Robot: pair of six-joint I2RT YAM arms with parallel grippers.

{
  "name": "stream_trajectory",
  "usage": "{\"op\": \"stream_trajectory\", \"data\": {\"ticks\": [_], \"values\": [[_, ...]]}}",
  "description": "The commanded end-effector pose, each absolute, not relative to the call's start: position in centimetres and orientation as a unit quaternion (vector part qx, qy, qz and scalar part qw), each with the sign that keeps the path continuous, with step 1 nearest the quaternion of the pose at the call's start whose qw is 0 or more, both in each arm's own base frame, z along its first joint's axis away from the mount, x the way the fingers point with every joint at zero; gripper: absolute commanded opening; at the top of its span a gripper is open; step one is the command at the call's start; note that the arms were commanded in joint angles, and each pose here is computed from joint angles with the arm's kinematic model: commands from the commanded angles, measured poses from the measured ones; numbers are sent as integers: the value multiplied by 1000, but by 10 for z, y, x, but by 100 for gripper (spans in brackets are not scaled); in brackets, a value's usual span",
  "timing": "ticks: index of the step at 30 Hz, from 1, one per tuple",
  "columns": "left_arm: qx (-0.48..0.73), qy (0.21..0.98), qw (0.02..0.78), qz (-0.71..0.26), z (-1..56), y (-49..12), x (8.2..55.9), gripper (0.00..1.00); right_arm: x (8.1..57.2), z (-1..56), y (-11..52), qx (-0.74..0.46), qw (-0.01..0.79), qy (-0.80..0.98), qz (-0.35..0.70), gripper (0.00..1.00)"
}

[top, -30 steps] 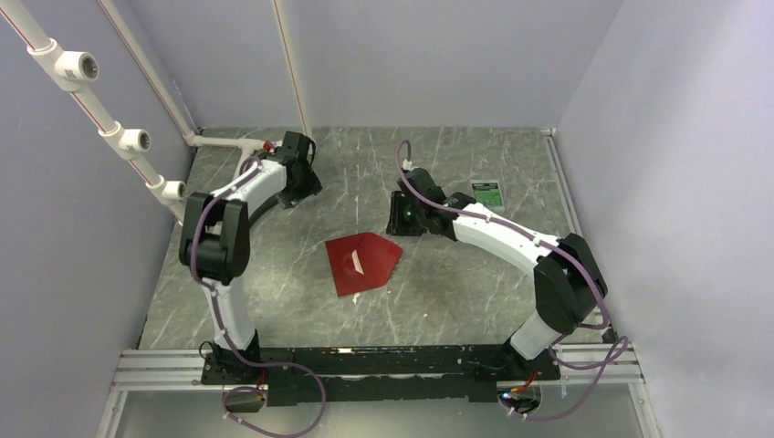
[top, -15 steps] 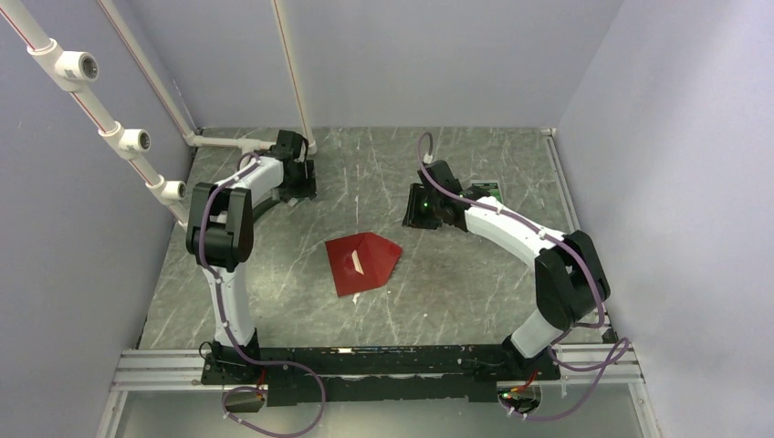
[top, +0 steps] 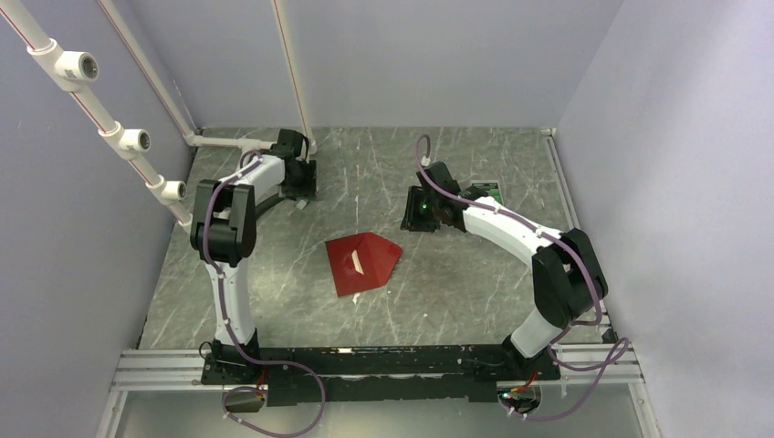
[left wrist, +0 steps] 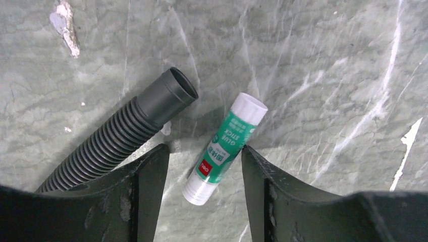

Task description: Place the letter into the envelope and seal it

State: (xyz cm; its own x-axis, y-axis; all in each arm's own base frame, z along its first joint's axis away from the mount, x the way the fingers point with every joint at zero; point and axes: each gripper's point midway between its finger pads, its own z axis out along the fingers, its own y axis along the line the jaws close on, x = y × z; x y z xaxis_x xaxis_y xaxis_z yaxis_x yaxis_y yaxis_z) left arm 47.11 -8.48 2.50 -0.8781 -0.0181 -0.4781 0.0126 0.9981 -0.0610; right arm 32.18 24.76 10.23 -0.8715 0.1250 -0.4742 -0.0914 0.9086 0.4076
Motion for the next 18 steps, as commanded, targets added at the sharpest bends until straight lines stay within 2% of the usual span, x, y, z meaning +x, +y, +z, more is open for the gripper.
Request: {"op": "stream_trajectory", "data": {"ticks": [1, 4, 10, 14, 18], "values": [[11, 968, 248, -42, 21, -91, 482, 59, 322, 104, 248, 12, 258, 940, 223, 30], [27, 969, 240, -56, 18, -100, 482, 51, 319, 104, 247, 14, 256, 941, 223, 30], [49, 969, 219, -102, 21, -124, 466, 4, 315, 111, 246, 16, 261, 937, 232, 30], [32, 956, 240, -168, 63, -148, 457, 2, 313, 128, 256, 1, 276, 921, 274, 32], [13, 911, 275, -308, 141, -193, 437, 2, 302, 165, 283, -38, 300, 875, 379, 44]]}}
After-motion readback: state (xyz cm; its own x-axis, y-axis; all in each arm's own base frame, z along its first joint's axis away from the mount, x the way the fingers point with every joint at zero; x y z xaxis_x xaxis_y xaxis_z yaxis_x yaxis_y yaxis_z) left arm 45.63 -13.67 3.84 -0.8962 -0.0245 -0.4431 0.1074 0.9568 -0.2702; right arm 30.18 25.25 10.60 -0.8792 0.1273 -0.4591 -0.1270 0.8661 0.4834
